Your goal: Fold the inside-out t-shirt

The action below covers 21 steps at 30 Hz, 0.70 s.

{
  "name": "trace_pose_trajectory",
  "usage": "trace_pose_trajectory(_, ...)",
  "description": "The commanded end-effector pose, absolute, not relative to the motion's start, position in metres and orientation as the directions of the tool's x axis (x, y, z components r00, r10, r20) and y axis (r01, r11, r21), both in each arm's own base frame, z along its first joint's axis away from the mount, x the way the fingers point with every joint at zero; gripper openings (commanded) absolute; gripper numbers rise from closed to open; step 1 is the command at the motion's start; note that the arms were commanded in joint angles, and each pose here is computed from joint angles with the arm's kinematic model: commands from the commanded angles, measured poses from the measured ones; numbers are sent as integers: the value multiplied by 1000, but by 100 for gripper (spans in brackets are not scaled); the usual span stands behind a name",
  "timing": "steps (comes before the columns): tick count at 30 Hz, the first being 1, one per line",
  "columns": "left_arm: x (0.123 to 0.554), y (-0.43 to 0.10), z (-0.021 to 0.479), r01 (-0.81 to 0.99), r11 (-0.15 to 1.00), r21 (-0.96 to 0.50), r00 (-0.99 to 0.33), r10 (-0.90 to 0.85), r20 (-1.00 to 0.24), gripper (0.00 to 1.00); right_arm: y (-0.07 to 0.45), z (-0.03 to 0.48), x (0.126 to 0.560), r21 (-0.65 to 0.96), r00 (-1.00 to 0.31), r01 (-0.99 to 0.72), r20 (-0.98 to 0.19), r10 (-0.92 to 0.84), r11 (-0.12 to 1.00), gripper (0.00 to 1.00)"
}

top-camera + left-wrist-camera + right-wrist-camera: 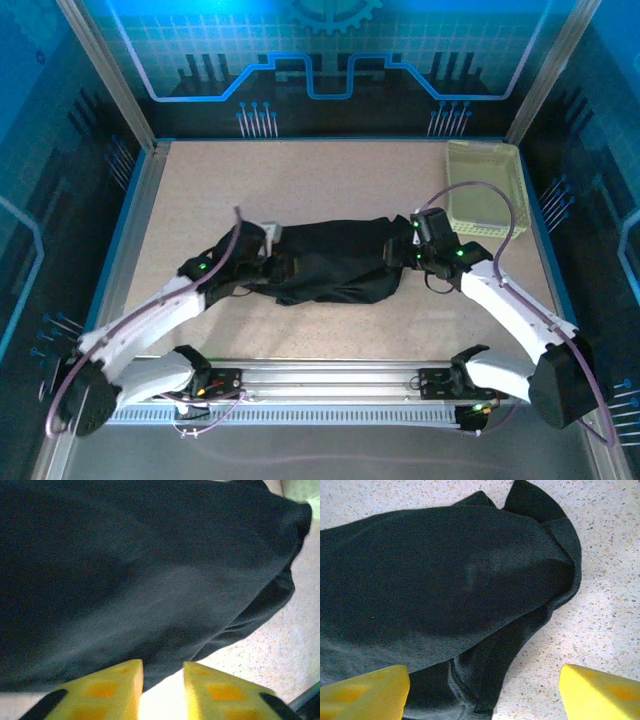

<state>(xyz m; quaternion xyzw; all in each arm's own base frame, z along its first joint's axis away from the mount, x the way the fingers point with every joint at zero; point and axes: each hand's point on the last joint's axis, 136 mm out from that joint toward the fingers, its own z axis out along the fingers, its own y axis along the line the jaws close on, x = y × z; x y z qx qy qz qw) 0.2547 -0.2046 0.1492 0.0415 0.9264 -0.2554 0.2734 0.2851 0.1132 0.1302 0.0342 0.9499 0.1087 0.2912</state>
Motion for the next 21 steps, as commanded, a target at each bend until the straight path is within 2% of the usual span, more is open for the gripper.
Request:
trace_pose_trajectory(1, 246, -241, 131, 358, 877, -320, -840, 154, -520, 47, 103, 118, 269, 206, -855, 95, -485, 186, 974, 82)
trace_pose_trajectory(6, 240, -276, 98, 468, 877, -107, -784, 357, -508, 59, 114, 90, 257, 310, -871, 136, -415, 262, 941, 83)
trace_pose_trajectory(9, 249, -287, 87, 490, 871, -38, -757, 404, -513, 65, 130, 82, 258, 397, -875, 114, -395, 282, 911, 83)
trace_pose_trajectory(15, 278, -285, 63, 445, 887, 125, -746, 444, -495, 71, 138, 72, 262, 426, -880, 129, -367, 301, 895, 81)
trace_pose_trajectory(19, 289, -282, 49, 429, 894, 129, -761, 435, -481, 61, 139, 62, 261, 413, -891, 140, -344, 297, 900, 78)
trace_pose_trajectory(21, 293, -280, 46, 421, 899, 118, -774, 424, -470, 50, 140, 58, 261, 407, -896, 137, -338, 288, 903, 77)
